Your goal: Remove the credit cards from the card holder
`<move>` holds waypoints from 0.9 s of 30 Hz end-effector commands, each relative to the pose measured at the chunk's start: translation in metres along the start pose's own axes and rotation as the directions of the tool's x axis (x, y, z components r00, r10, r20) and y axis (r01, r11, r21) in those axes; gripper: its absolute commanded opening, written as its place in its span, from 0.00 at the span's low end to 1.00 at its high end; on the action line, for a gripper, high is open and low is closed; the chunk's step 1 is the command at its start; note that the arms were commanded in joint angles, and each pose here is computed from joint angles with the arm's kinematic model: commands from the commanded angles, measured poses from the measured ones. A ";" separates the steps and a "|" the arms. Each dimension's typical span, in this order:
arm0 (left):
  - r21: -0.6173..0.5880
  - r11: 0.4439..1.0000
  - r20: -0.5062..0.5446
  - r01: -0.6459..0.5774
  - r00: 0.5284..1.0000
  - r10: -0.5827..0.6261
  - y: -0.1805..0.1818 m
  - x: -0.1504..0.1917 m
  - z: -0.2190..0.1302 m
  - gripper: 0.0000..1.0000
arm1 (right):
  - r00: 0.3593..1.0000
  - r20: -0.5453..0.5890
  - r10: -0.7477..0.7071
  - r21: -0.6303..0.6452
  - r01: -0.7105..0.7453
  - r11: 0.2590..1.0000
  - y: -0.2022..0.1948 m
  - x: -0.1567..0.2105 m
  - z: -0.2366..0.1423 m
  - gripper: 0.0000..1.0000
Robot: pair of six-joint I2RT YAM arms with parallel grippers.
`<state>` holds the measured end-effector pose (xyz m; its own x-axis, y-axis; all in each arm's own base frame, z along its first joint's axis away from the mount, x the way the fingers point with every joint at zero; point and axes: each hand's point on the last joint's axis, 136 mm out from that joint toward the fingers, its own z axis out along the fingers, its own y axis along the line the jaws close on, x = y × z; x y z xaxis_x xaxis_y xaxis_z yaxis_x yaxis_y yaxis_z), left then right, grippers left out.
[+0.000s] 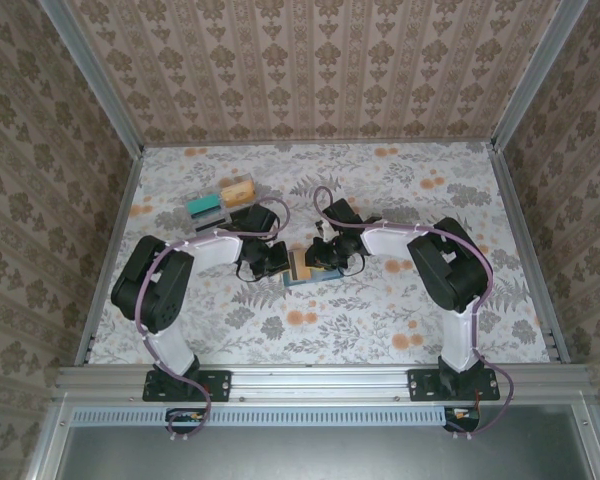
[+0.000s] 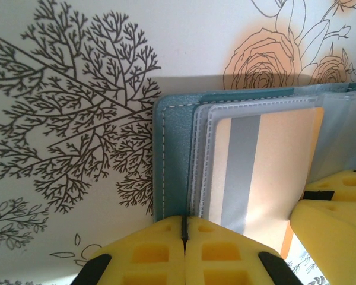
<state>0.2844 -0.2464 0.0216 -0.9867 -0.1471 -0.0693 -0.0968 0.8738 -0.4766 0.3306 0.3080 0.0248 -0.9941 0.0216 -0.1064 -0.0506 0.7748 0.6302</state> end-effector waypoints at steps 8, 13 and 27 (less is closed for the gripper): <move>-0.056 0.998 -0.050 -0.003 0.999 0.000 0.012 0.009 0.007 0.06 | 0.999 -0.012 -0.037 -0.041 0.037 0.998 0.011 0.008 -0.001 0.05; -0.070 0.997 -0.024 -0.021 1.000 0.019 0.012 0.003 -0.005 0.06 | 0.998 0.043 -0.037 -0.004 0.037 0.999 0.004 0.005 -0.017 0.03; 0.042 0.997 0.066 -0.059 0.996 0.056 -0.019 -0.013 -0.032 0.08 | 0.999 0.051 0.007 0.005 -0.007 1.000 -0.008 0.009 -0.023 0.08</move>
<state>0.2886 -0.2421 0.0386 -0.9862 -0.1269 -0.1065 -0.0614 0.8771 -0.4763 0.3187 0.2892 0.0352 -0.9893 0.0471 -0.1381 -0.0501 0.7793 0.6247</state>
